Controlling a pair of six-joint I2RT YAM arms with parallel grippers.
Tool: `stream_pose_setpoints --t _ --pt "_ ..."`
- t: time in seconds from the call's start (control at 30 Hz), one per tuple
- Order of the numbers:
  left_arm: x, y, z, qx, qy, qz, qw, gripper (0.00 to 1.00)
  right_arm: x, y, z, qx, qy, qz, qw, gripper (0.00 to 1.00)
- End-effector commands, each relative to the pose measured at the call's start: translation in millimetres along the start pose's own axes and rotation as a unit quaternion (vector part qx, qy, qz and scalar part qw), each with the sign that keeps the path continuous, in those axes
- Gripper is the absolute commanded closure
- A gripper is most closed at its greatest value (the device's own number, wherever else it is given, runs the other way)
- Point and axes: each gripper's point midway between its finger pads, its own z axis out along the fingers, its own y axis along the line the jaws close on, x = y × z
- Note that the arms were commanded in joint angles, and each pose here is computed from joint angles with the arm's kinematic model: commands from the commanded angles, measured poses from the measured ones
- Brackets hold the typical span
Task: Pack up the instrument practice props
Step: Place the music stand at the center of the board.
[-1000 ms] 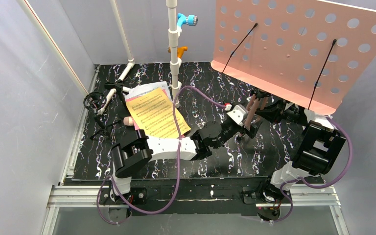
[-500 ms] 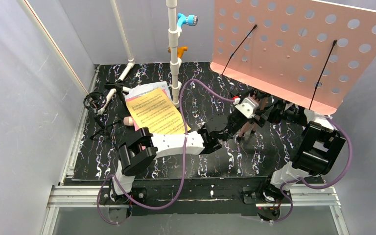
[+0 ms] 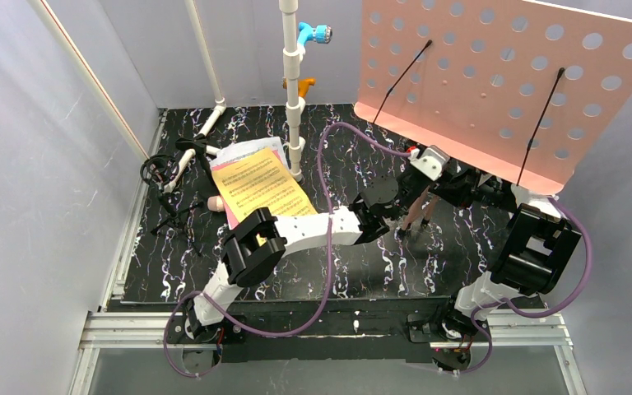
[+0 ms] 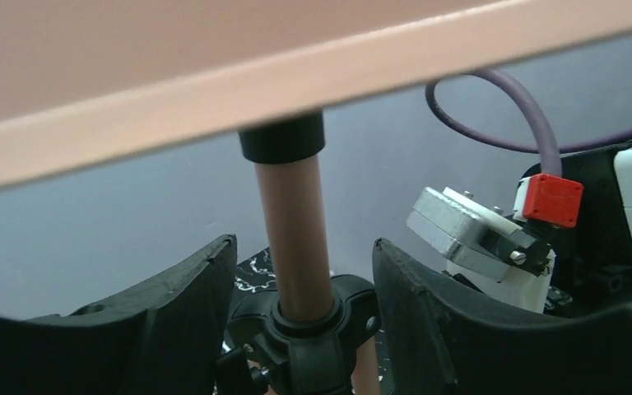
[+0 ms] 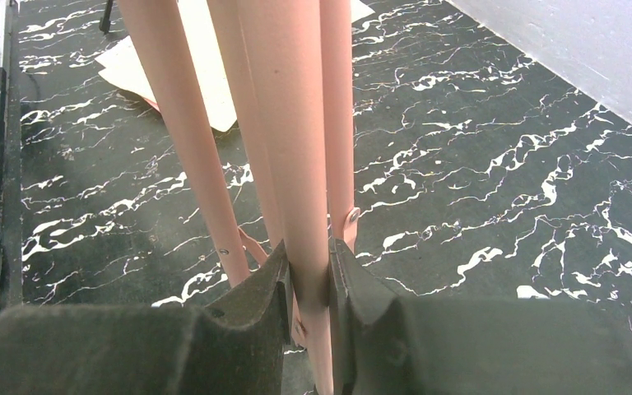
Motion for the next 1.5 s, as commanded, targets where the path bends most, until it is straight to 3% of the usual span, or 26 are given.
stream_pose_setpoints --t 0.0,0.1,0.33,0.53,0.67,0.93,1.03,1.07,1.1,1.13,1.23,1.33,1.47 --pt "-31.0 16.3 14.3 -0.029 -0.032 0.002 0.999 0.44 15.2 35.0 -1.2 -0.021 0.039 0.125 0.991 0.99" --pt "-31.8 16.1 17.6 -0.027 -0.034 0.001 0.999 0.51 15.1 35.3 -1.2 -0.021 0.039 0.124 0.991 0.99" --pt "-43.4 12.4 20.6 -0.017 -0.046 -0.009 0.999 0.56 15.4 35.2 -1.1 -0.021 0.038 0.125 0.991 0.99" --pt "-46.8 13.0 19.3 -0.015 -0.046 -0.013 0.999 0.73 15.5 35.1 -1.1 -0.021 0.038 0.126 0.991 0.99" --pt "-52.0 11.3 18.7 -0.006 -0.049 -0.019 0.999 1.00 16.0 34.3 -1.0 -0.021 0.038 0.129 0.991 0.99" --pt "-63.5 11.3 15.7 0.001 -0.055 -0.037 0.998 1.00 15.3 33.5 -0.9 -0.021 0.036 0.132 0.990 0.98" --pt "-75.0 13.8 15.5 0.000 -0.063 -0.041 0.997 1.00 12.6 34.3 -0.9 -0.019 0.035 0.138 0.990 0.77" --pt "-80.4 16.1 15.8 -0.002 -0.067 -0.041 0.997 1.00 11.1 34.7 -1.2 -0.019 0.037 0.140 0.989 0.61" --pt "-86.4 18.4 15.2 -0.004 -0.069 -0.041 0.997 1.00 9.6 35.0 -1.5 -0.019 0.039 0.143 0.989 0.53" --pt "-92.2 21.9 14.4 -0.008 -0.070 -0.041 0.997 1.00 7.9 35.6 -1.9 -0.018 0.041 0.147 0.988 0.38" --pt "-109.5 34.8 9.4 -0.025 -0.062 -0.042 0.997 1.00 1.7 40.4 -2.8 -0.016 0.045 0.145 0.988 0.15" --pt "-127.7 46.4 2.6 -0.035 -0.063 -0.038 0.997 1.00 -6.6 48.3 -3.2 -0.014 0.044 0.127 0.991 0.02" --pt "-146.6 56.4 -4.7 -0.040 -0.064 -0.033 0.997 1.00 -19.5 58.8 -1.9 -0.011 0.037 0.117 0.992 0.02"
